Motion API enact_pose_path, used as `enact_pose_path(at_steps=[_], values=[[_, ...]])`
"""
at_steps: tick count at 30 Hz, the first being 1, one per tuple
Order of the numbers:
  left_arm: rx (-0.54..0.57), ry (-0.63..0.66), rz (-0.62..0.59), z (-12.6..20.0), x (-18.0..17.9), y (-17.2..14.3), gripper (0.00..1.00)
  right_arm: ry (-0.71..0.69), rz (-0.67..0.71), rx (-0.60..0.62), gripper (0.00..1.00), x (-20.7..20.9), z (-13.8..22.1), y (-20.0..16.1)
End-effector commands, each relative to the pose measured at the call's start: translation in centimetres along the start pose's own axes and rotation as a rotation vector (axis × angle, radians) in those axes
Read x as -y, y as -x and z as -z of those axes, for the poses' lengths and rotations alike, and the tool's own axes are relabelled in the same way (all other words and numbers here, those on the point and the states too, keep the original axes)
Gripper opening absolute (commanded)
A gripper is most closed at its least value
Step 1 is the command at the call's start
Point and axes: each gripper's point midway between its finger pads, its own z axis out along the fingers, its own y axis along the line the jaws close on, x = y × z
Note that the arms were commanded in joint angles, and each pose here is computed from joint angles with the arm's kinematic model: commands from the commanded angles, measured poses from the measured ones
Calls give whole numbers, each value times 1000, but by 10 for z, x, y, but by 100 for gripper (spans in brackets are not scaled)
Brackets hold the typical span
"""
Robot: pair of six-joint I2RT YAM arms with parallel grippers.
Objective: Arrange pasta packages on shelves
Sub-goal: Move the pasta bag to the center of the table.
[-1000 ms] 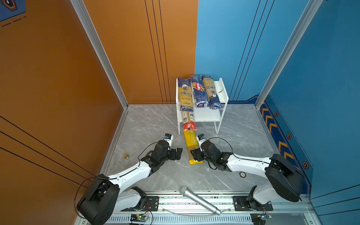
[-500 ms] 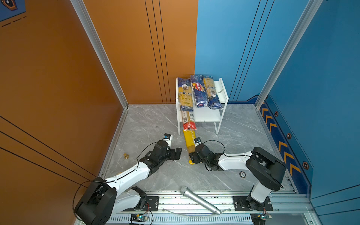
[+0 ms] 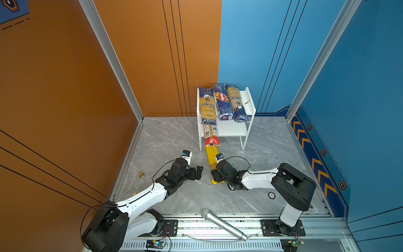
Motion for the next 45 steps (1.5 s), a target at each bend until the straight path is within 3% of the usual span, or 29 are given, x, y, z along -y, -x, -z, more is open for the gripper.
enact_pose_path(at_steps=[1,14,21,27,45], values=[[-3,36,12,1,-10,-4,98,-30,14,-37,64,3,-6,-7],[-4,32,12,0,-9,-4,98,-8,-75,-46,42,11,-4,-8],[-1,27,11,0,-8,-2,98,13,-132,-48,23,23,5,-3],[1,24,9,0,-7,-3,98,16,-168,-42,14,34,20,4],[-4,-15,9,-11,0,-2,98,-44,-192,-64,2,70,66,-4]])
